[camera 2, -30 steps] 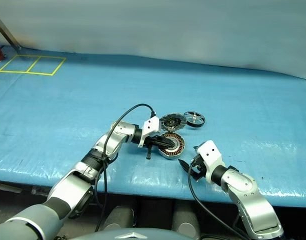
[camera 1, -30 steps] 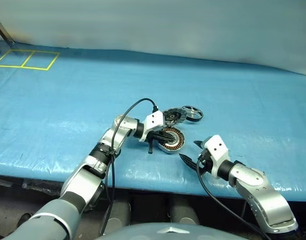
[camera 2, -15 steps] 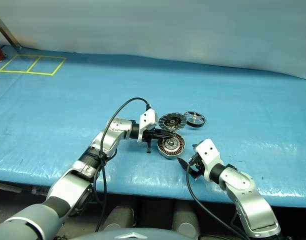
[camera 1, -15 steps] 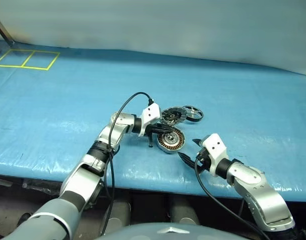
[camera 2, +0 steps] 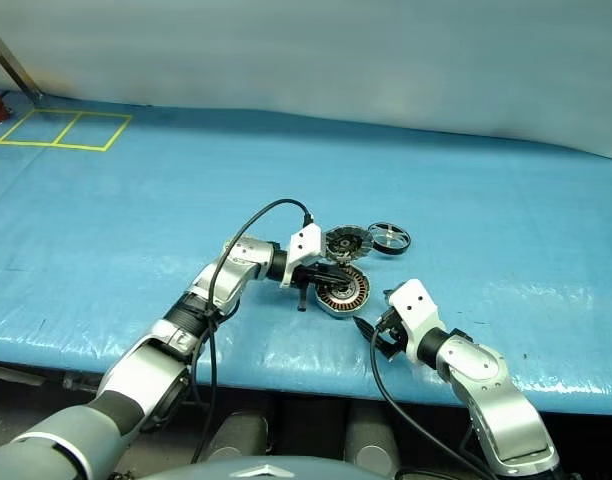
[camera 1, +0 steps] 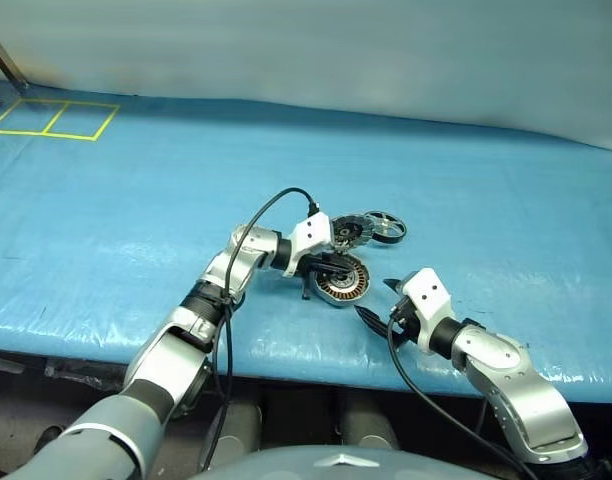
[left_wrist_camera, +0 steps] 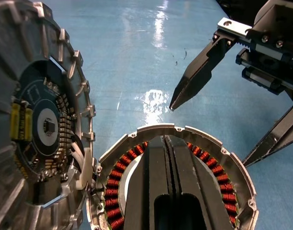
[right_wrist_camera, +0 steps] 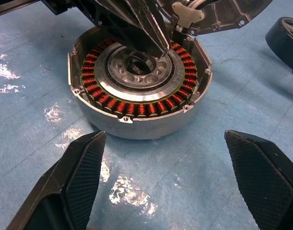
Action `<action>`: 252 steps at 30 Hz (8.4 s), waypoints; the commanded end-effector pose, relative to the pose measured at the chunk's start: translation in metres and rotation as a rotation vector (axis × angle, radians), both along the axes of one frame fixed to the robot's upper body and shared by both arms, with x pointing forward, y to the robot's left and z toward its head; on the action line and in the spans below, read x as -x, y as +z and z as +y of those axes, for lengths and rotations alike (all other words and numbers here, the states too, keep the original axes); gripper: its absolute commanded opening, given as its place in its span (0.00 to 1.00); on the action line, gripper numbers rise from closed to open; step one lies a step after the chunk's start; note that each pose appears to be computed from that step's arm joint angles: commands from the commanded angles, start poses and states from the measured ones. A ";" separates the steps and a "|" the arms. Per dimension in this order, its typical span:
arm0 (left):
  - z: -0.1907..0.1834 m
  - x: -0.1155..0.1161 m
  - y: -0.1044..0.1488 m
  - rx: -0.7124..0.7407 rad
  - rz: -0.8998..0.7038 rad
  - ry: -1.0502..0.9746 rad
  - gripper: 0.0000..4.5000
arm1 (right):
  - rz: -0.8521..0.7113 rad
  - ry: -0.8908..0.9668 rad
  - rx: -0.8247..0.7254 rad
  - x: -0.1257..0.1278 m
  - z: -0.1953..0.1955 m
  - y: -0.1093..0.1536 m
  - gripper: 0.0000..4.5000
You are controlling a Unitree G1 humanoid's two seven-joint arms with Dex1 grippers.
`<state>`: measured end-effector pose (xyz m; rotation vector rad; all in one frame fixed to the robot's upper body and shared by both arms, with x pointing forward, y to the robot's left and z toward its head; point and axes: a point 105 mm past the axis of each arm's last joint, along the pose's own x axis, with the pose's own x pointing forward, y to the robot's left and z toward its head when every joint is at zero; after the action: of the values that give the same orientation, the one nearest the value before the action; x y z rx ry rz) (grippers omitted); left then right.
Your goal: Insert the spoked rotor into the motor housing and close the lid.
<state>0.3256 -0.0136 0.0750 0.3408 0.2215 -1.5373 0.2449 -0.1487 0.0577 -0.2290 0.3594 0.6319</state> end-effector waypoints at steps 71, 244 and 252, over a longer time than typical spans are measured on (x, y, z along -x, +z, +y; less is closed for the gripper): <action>0.015 -0.012 -0.003 -0.123 -0.016 0.041 0.01 | -0.058 -0.011 -0.024 -0.005 0.007 0.005 0.93; 0.090 0.022 -0.012 0.120 0.003 0.356 0.00 | -0.044 -0.158 0.263 -0.124 -0.023 0.019 0.73; 0.093 0.022 -0.015 0.105 -0.002 0.372 0.00 | -0.009 -0.152 0.255 -0.124 -0.022 0.007 0.65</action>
<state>0.3030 0.0799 0.0553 0.1823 0.2169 -1.1770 0.3696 -0.1696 0.0737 -0.4564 0.4145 0.4348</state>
